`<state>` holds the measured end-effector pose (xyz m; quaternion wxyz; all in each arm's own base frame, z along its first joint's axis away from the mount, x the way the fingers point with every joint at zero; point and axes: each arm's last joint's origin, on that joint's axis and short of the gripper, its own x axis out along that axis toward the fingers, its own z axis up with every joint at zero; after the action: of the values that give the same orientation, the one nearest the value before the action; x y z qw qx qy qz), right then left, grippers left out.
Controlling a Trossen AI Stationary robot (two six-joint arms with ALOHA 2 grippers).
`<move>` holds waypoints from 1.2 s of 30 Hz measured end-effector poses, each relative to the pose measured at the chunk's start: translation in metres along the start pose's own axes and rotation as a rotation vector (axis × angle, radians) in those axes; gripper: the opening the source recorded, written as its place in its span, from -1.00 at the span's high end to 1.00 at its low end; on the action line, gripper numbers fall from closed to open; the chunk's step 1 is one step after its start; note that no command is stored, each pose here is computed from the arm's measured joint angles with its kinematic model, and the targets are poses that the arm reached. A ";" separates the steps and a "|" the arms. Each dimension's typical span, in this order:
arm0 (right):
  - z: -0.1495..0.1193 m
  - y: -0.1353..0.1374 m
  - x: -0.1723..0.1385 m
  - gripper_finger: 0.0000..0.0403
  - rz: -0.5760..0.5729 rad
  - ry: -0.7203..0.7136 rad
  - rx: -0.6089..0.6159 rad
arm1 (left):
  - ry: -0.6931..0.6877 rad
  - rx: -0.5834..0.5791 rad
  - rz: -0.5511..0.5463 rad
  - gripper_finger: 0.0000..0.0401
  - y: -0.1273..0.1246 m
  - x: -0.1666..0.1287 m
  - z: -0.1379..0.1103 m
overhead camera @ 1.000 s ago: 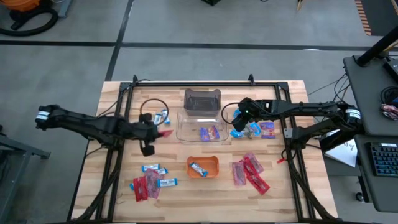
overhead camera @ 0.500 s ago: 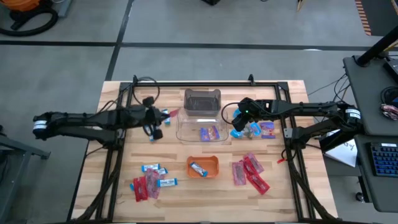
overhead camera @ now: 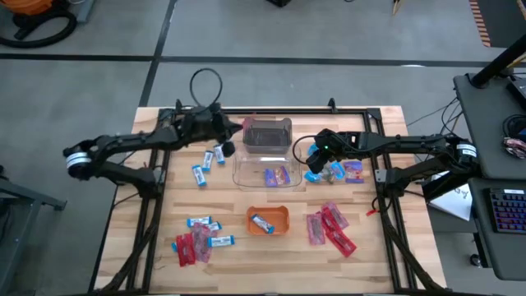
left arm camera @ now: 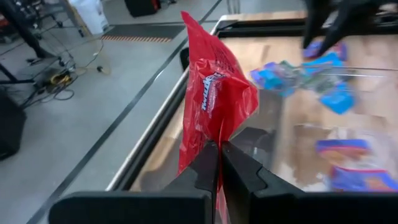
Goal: Sort candy
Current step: Put the red candy into the black transparent bin
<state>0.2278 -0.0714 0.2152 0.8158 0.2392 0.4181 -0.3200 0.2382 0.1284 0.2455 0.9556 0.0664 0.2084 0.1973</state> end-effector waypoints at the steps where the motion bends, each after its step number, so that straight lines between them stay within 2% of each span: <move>1: 0.000 0.000 0.000 0.30 0.000 0.000 0.000 | 0.008 0.008 0.004 1.00 0.003 0.006 0.002; 7: 0.000 0.000 0.000 0.30 0.000 0.000 0.000 | 0.084 0.035 -0.017 1.00 0.014 0.037 0.005; 13: 0.000 0.000 0.000 0.30 -0.001 0.000 0.000 | 0.138 0.032 -0.031 1.00 0.013 0.053 -0.004; 19: 0.000 0.000 0.000 0.30 -0.002 -0.001 0.000 | 0.152 0.027 -0.036 0.94 0.013 0.056 -0.007; 30: 0.000 0.000 0.000 0.30 -0.003 -0.002 0.000 | 0.149 0.016 -0.035 0.61 0.013 0.055 -0.006; 36: 0.000 -0.001 0.000 0.30 -0.018 -0.010 0.000 | 0.178 0.005 -0.046 0.57 0.010 0.053 -0.008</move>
<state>0.2275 -0.0720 0.2153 0.8150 0.2337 0.4161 -0.3287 0.2756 0.1597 0.2211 0.9375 0.0461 0.2942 0.1800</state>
